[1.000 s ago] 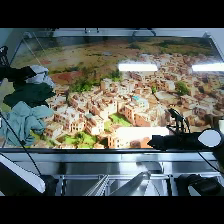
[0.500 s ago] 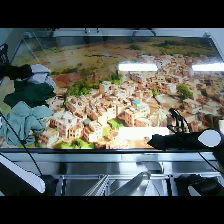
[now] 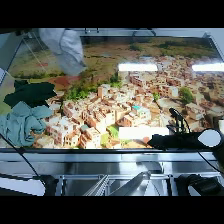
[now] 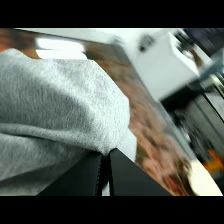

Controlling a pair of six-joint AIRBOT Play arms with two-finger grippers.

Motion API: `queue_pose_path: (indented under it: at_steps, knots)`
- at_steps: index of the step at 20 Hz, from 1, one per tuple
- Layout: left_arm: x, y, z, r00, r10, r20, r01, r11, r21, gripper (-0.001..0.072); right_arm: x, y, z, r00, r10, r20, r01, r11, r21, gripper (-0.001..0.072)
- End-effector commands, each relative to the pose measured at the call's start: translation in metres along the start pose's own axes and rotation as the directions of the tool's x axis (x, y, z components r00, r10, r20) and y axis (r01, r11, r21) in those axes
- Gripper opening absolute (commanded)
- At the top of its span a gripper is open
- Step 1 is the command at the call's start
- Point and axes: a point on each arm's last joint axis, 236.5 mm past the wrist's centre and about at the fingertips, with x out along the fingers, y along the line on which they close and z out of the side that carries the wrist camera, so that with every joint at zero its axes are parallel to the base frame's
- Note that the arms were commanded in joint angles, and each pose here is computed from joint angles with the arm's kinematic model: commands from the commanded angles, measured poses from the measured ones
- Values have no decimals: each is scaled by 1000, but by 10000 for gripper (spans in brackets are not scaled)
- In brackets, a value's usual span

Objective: Fold the shirts.

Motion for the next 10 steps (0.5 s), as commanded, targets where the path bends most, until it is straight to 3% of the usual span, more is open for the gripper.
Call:
queue_pose_path:
  at_steps: [1, 5, 6, 8, 9, 10]
  knots:
    - [27, -72, -72, 957, -55, -284, 63, 998, 18, 17, 0, 0, 0, 1000, 1, 0, -1, 1000, 0, 17]
    - [79, -83, -174, 834, -38, -551, 28, 999, -27, 20, 0, 2, 0, 1000, 7, 0, -7, 1000, 4, 17]
    - [93, -85, -197, 809, -38, -586, 24, 999, -32, 162, 0, 2, 0, 1000, 7, 0, -7, 1000, 4, 17]
    - [112, -71, -229, 782, 35, -623, -36, 999, 11, 639, 0, 2, 0, 1000, 8, -1, -8, 1000, 4, 23]
    - [117, -61, -235, 777, 82, -624, -70, 997, 44, 720, 0, 2, 0, 1000, 9, -1, -9, 1000, 5, 24]
    - [117, -51, -237, 771, 127, -624, -99, 992, 81, 720, 0, 4, -1, 1000, 15, -4, -15, 1000, 8, 24]
